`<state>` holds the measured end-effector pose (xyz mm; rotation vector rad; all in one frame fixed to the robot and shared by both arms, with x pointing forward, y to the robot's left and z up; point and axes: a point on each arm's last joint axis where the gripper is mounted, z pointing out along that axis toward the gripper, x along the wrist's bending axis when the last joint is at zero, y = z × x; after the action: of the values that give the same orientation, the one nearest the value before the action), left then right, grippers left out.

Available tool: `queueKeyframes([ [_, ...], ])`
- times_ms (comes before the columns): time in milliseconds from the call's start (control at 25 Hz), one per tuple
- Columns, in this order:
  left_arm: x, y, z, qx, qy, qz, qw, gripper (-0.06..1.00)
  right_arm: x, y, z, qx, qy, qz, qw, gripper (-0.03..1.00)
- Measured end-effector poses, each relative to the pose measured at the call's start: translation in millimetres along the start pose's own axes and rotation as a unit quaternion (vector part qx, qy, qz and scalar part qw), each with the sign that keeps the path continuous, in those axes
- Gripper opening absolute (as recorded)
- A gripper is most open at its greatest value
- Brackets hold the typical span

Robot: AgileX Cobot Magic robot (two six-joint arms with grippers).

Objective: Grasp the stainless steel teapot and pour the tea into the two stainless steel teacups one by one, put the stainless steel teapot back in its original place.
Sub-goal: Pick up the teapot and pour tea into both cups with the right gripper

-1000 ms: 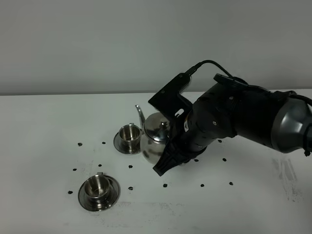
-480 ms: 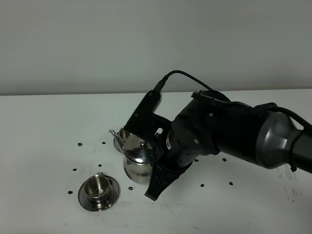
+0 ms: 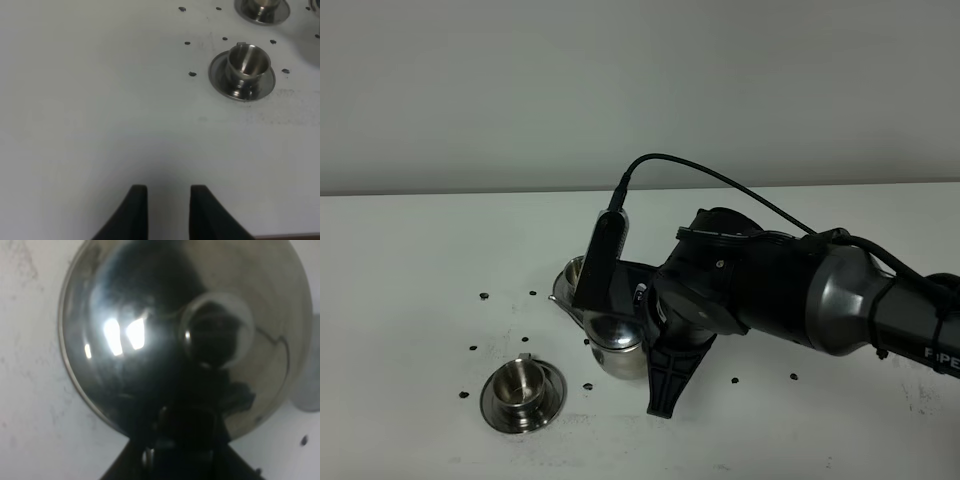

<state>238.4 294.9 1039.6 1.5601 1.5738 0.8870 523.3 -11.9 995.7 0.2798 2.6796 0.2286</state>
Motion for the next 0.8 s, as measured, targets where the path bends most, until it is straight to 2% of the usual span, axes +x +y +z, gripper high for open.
queueKeyframes([
  [240,0.0,0.0,0.0,0.0,0.0,0.0,1.0,0.24,6.2,4.0,-1.5,-0.002,0.003,-0.11,0.994,0.19],
  [520,0.0,0.0,0.0,0.0,0.0,0.0,1.0,0.24,-1.9,17.0,6.7,0.022,0.005,-0.154,0.988,0.19],
  [800,0.0,0.0,0.0,0.0,0.0,0.0,1.0,0.24,-2.9,21.7,17.1,0.033,0.009,-0.217,0.976,0.19],
])
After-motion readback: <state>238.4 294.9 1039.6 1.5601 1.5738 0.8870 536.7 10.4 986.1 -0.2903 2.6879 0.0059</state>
